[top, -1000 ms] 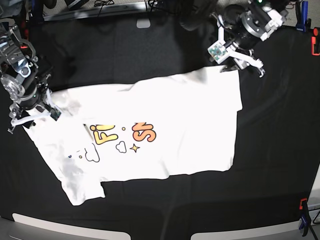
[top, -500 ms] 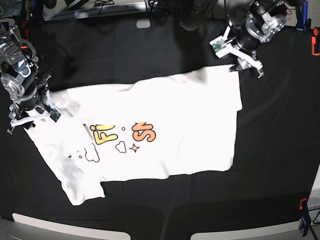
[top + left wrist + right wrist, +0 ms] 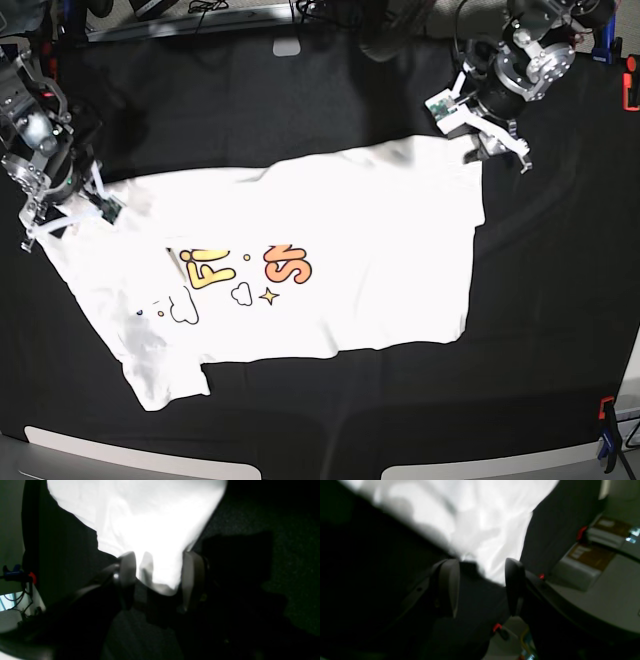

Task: Layout the t-shirt on the table in an organized manner, then fold the t-shirt properly
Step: 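Grasp the shoulder edges with both grippers near the collar, then pull the shoulders with both grippers away from the hem, flattening the shirt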

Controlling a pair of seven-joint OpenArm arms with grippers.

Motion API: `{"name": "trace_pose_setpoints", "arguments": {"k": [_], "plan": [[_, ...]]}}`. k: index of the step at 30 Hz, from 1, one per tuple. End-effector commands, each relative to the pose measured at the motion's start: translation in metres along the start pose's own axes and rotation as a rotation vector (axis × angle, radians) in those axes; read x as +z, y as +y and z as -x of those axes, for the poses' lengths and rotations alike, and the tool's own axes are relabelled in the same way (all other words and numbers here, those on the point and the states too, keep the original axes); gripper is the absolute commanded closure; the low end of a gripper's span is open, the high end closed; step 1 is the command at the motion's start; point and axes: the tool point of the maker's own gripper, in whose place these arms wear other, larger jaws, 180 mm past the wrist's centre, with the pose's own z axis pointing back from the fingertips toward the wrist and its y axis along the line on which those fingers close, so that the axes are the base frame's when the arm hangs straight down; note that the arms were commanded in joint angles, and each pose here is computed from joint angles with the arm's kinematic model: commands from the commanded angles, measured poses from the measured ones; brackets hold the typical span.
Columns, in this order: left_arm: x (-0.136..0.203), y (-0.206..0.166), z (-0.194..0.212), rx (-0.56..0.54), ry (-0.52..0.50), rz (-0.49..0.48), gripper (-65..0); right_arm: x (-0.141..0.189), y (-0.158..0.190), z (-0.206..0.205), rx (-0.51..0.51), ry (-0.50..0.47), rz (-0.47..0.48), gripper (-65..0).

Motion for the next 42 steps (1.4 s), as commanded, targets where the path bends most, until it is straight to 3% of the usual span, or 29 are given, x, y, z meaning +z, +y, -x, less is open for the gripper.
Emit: {"name": "trace_pose_setpoints", "arguments": {"k": [1, 5, 10, 15, 21, 27, 30, 34, 37, 42], "plan": [[0.002, 0.004, 0.002, -0.012, 0.004, -0.011, -19.2, 0.000, -0.020, 0.011, 0.016, 0.031, 0.053, -28.6], [0.002, 0.004, -0.002, -0.008, -0.018, -0.010, -0.4, -0.011, -0.023, 0.027, 0.039, 0.070, 0.072, -28.6], [0.002, 0.000, -0.004, 0.040, -0.031, 0.012, 0.0, -0.031, -0.009, 0.028, 0.085, 0.000, 0.040, -28.6], [0.002, -0.001, -0.004, 0.039, -0.030, 0.013, 0.0, -0.044, 0.006, 0.033, 0.172, 0.006, 0.050, -28.6], [0.002, -0.001, -0.004, 0.039, -0.030, 0.013, 0.0, -0.053, 0.025, 0.021, 0.195, 0.000, 0.124, -28.6], [0.002, 0.000, -0.004, 0.038, -0.030, 0.013, 0.0, -0.054, 0.043, 0.007, 0.179, -0.014, 0.120, -28.5], [0.002, 0.000, -0.004, 0.036, -0.030, 0.011, 0.0, -0.053, 0.035, 0.011, 0.142, 0.012, 0.165, -21.7], [0.002, 0.000, -0.003, 0.036, -0.029, 0.011, 0.0, -0.051, 0.027, 0.020, 0.099, 0.058, 0.212, 0.0], [0.002, 0.005, 0.001, 0.049, -0.006, -0.017, 0.0, -0.049, 0.027, 0.020, 0.098, 0.062, 0.212, 0.0], [0.006, 0.023, 0.021, 0.069, 0.114, -0.113, 0.0, -0.037, 0.036, 0.013, 0.113, 0.049, 0.194, 0.0]]}}
